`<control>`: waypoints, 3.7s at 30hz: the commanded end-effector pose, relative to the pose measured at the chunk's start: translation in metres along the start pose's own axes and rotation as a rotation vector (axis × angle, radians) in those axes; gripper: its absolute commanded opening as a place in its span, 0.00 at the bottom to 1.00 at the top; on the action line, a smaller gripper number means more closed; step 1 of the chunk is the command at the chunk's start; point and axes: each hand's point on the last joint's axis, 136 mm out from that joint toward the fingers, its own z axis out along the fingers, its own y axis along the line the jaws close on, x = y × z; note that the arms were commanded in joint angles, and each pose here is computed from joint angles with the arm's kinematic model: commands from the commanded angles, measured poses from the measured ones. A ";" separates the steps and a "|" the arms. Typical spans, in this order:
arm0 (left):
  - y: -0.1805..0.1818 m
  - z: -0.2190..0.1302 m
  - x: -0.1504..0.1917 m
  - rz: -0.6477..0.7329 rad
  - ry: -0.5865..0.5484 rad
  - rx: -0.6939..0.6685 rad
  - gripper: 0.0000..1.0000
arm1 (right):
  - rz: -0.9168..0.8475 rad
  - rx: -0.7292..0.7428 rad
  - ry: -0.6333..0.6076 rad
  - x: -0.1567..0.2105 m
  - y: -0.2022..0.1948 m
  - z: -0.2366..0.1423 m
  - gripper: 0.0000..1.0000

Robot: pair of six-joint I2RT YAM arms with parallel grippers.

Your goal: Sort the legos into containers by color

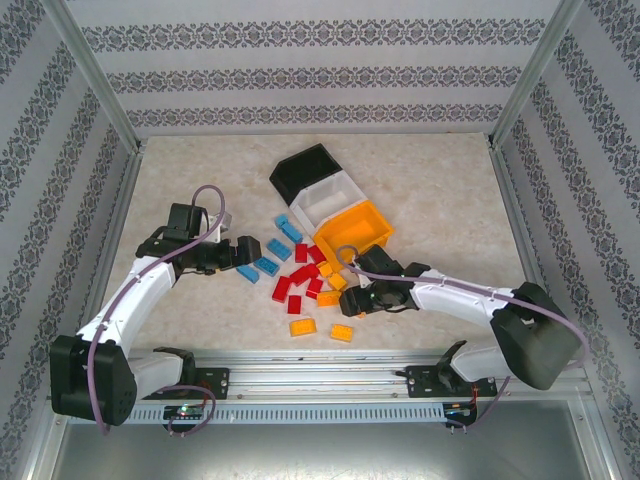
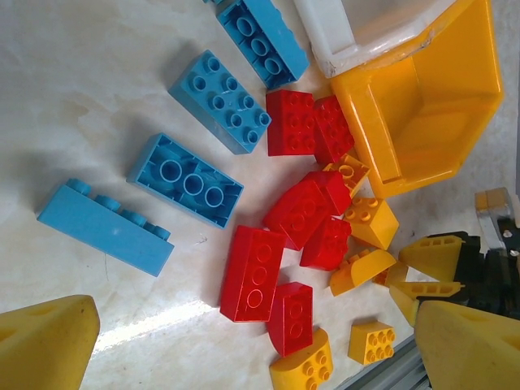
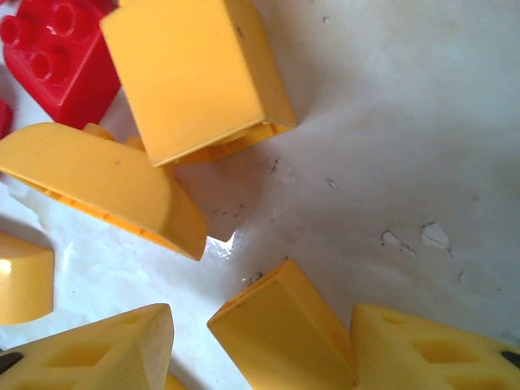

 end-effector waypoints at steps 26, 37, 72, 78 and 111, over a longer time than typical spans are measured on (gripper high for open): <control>0.007 0.006 0.011 0.016 0.047 -0.028 1.00 | -0.111 0.273 0.087 0.015 -0.020 0.025 0.50; 0.008 0.006 0.011 0.013 0.051 -0.032 1.00 | -0.079 0.260 -0.046 -0.007 -0.013 0.002 0.13; -0.039 0.015 0.037 0.230 0.082 0.111 1.00 | 0.134 0.177 -0.173 -0.181 -0.042 -0.035 0.22; -0.038 0.018 0.040 0.225 0.100 0.111 1.00 | 0.136 0.167 -0.184 -0.182 -0.041 -0.040 0.32; -0.032 0.028 0.065 0.319 0.200 0.003 1.00 | -0.511 0.086 0.238 0.038 0.059 -0.011 0.77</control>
